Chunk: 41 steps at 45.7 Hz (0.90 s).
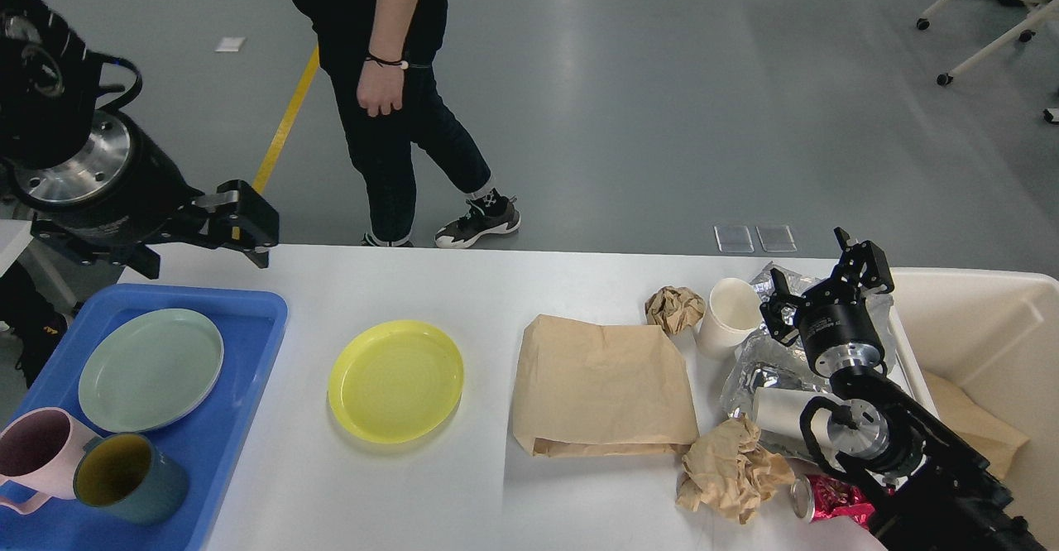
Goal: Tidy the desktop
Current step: 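Raise the left gripper and move it toward the yellow plate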
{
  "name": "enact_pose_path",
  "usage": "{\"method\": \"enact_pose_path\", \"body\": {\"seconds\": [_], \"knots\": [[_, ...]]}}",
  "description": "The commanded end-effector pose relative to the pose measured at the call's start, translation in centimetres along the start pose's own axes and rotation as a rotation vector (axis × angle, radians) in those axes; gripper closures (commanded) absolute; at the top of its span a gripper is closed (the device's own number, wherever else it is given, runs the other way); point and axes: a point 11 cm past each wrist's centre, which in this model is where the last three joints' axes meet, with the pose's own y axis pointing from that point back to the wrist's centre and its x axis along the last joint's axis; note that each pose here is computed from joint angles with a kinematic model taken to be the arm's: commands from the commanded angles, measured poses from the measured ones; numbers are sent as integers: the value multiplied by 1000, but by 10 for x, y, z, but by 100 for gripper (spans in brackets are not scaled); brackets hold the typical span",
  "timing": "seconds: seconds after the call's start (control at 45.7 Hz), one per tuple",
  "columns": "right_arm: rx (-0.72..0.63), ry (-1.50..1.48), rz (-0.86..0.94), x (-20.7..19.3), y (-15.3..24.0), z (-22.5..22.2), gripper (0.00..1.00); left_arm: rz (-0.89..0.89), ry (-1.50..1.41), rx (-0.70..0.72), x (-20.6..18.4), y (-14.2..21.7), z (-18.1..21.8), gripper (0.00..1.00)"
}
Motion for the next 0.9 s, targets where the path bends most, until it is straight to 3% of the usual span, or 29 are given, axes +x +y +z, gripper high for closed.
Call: {"method": "enact_pose_path", "body": {"seconds": [0.0, 0.219, 0.481, 0.678, 0.744, 0.875], "knots": [[0, 0, 0, 0, 0, 0, 0, -3, -54, -50, -9, 21, 36, 4], [-1, 1, 0, 0, 0, 0, 0, -20, -58, -78, -17, 19, 56, 4], [1, 1, 0, 0, 0, 0, 0, -81, 4, -79, -14, -15, 42, 4], [-2, 0, 0, 0, 0, 0, 0, -171, 71, -45, -20, -72, 19, 4], [0, 0, 0, 0, 0, 0, 0, -163, 109, -14, -25, -107, 6, 5], [0, 0, 0, 0, 0, 0, 0, -128, 292, -25, -30, -143, -19, 7]]}}
